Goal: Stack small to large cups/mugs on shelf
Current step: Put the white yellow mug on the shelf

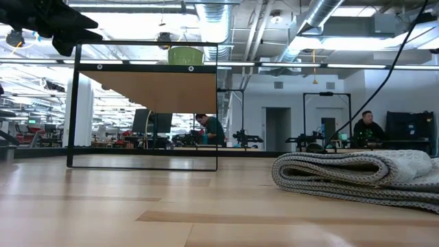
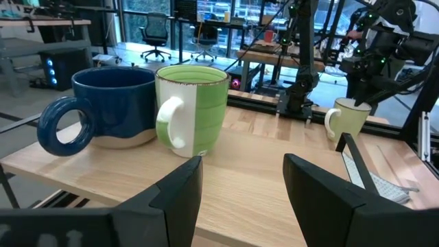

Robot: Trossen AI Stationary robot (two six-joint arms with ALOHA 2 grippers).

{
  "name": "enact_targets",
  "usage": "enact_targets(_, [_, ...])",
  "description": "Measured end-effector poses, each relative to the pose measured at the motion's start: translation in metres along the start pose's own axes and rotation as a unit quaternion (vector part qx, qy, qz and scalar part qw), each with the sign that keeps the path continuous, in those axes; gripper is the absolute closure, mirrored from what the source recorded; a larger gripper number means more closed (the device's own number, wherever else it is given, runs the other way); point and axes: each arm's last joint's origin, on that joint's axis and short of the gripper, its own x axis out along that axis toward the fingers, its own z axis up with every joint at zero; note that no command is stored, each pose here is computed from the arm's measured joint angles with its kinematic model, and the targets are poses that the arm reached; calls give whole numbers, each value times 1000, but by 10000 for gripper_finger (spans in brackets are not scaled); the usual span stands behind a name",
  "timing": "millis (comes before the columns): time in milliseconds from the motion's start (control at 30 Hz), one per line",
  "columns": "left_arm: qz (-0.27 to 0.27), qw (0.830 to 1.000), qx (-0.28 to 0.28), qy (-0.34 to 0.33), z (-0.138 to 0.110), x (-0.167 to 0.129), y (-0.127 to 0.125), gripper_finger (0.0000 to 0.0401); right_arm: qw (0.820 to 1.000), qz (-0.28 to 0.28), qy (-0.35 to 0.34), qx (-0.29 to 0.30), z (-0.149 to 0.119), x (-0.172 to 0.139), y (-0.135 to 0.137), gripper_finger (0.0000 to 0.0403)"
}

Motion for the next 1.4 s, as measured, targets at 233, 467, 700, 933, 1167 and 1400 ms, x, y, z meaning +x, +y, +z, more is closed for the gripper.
enact_targets(233, [0, 1000, 0, 0, 0, 0, 0, 207, 1000, 1, 1, 2, 0, 0, 1, 187])
enact_targets(467, [0, 1000, 0, 0, 0, 0, 0, 207, 1000, 1, 1, 4, 1, 0, 1, 187])
enact_targets(700, [0, 1000, 0, 0, 0, 0, 0, 207, 1000, 3, 4, 9, 1, 0, 2, 190])
enact_targets(933, [0, 1000, 0, 0, 0, 0, 0, 207, 1000, 6, 6, 10, 0, 0, 2, 213])
enact_targets(1167, [0, 1000, 0, 0, 0, 0, 0, 207, 1000, 5, 5, 10, 0, 0, 2, 270])
enact_targets(1400, [0, 1000, 0, 0, 0, 0, 0, 207, 1000, 0, -1, 7, 0, 1, 2, 316])
